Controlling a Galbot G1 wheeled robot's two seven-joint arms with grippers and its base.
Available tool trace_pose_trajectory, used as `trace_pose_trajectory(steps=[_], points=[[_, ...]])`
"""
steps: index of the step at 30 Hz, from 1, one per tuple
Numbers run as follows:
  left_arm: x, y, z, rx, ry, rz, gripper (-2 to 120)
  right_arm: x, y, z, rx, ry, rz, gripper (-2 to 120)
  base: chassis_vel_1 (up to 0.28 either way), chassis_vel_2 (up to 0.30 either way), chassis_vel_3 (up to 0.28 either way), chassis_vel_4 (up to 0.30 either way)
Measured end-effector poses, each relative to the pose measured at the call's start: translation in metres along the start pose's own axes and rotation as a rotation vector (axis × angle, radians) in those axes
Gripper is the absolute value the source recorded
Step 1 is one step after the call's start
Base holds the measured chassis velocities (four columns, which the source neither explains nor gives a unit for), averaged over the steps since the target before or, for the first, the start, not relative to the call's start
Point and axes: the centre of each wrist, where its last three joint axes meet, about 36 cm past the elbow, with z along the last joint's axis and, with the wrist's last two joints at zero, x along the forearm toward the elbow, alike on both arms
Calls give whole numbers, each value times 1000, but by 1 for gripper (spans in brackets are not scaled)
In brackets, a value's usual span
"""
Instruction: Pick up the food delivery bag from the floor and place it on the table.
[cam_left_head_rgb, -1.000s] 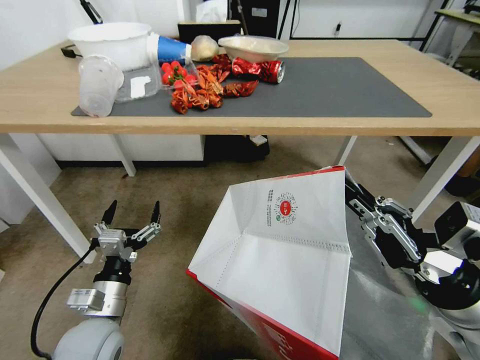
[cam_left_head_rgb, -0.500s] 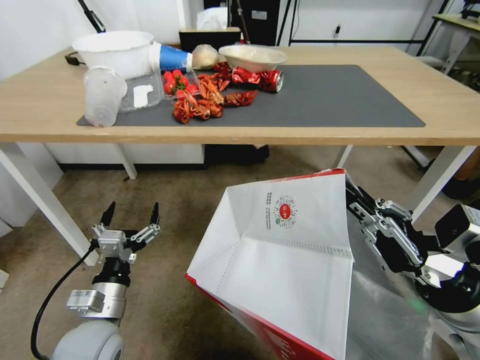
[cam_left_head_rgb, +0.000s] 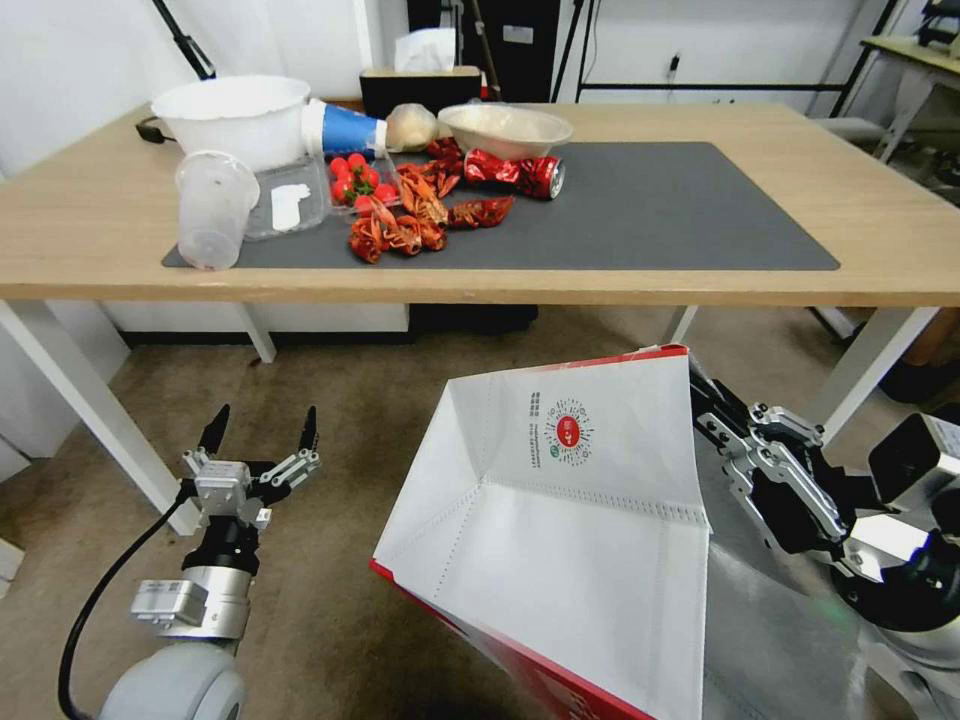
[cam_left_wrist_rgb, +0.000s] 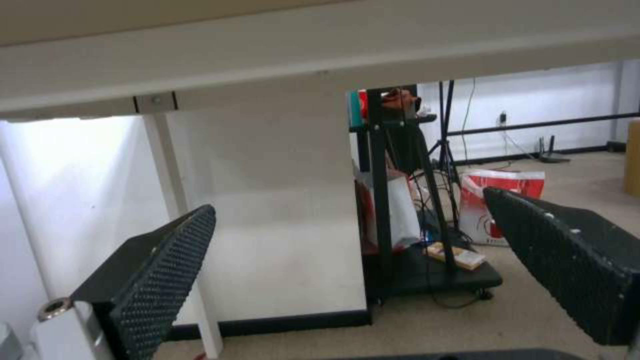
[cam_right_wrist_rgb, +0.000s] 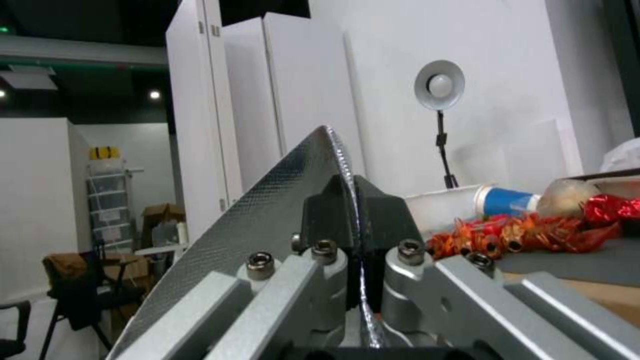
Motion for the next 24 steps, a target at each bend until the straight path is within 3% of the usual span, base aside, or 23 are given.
trace_pose_trajectory(steps=[24], points=[[-2,2,7,-3,16,5,99,-1,0,1,5,-9,-24,0,0,0,0,0]])
